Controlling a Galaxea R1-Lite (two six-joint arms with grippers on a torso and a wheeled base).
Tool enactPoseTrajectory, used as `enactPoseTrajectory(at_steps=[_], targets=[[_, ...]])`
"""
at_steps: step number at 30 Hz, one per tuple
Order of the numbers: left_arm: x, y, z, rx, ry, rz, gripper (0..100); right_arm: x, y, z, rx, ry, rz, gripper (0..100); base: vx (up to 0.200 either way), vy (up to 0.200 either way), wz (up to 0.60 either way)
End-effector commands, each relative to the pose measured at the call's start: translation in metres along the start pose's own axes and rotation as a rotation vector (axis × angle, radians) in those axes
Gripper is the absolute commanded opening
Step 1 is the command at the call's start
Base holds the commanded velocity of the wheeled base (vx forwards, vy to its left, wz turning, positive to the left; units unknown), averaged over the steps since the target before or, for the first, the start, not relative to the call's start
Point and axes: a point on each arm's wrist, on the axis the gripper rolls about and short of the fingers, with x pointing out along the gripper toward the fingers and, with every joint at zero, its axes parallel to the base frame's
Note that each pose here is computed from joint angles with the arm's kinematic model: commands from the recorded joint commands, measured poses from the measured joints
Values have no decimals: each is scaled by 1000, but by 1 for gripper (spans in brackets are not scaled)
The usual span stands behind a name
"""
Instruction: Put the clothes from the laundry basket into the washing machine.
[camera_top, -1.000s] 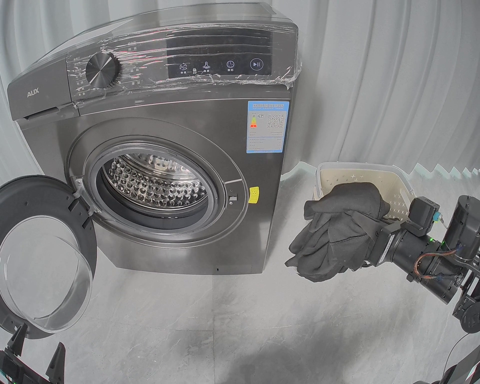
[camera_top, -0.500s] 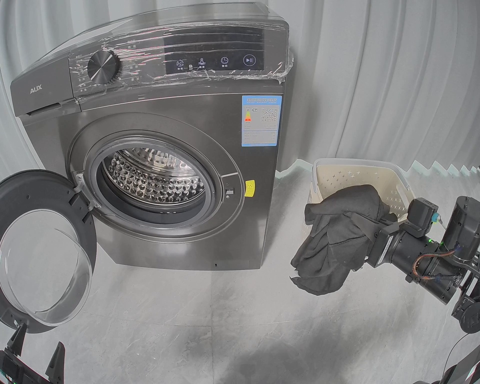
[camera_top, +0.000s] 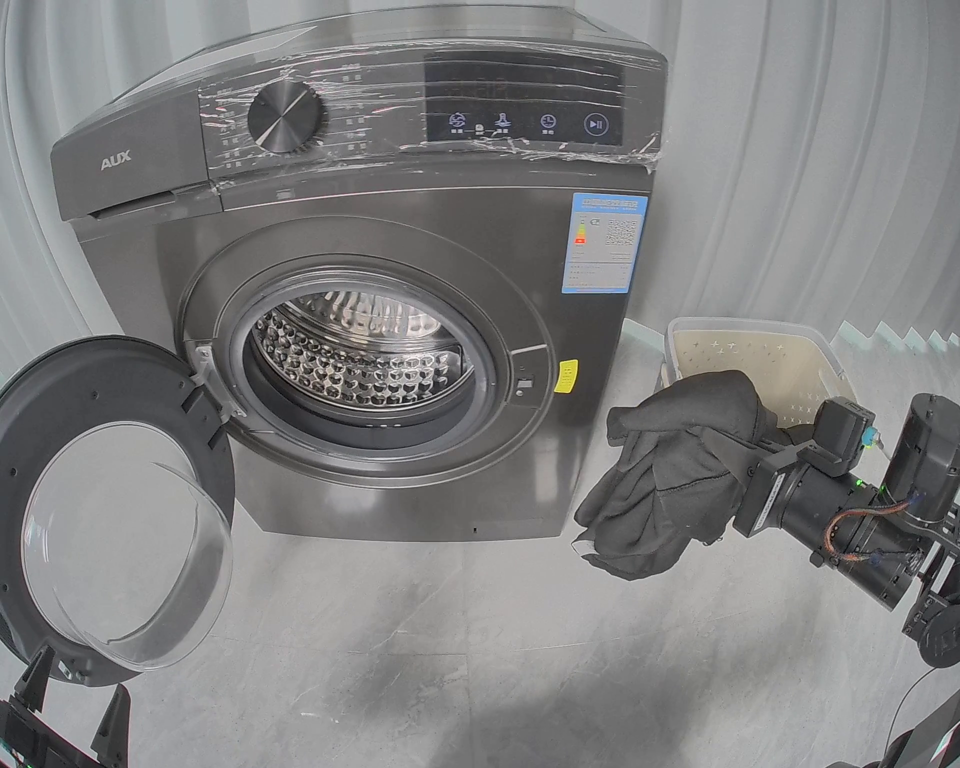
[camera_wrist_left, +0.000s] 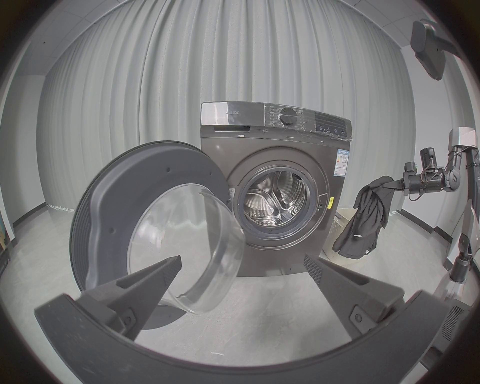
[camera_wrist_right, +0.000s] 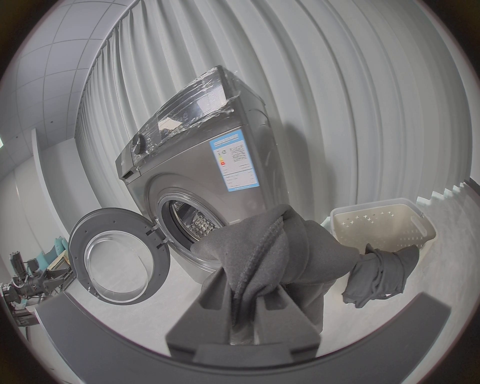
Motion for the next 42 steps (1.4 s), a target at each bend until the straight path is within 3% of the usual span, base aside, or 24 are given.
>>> enactPoseTrajectory(at_steps=[1,28,37,42], targets=[[0,0,-4,0,-2,1,100,0,0,-1,0,2,-1,0,0,0,0],[0,0,-4,-2,-2,0,100,1,-1,-4,-2,18,-2,0,0,0,0],[0,0,-4,-2,-2,0,100,2,-1,-7,-3,31,-5,0,0,200,0],[0,0,-4,2,-2,0,100,5,9,-14,1,51,35,0,0,120,0]])
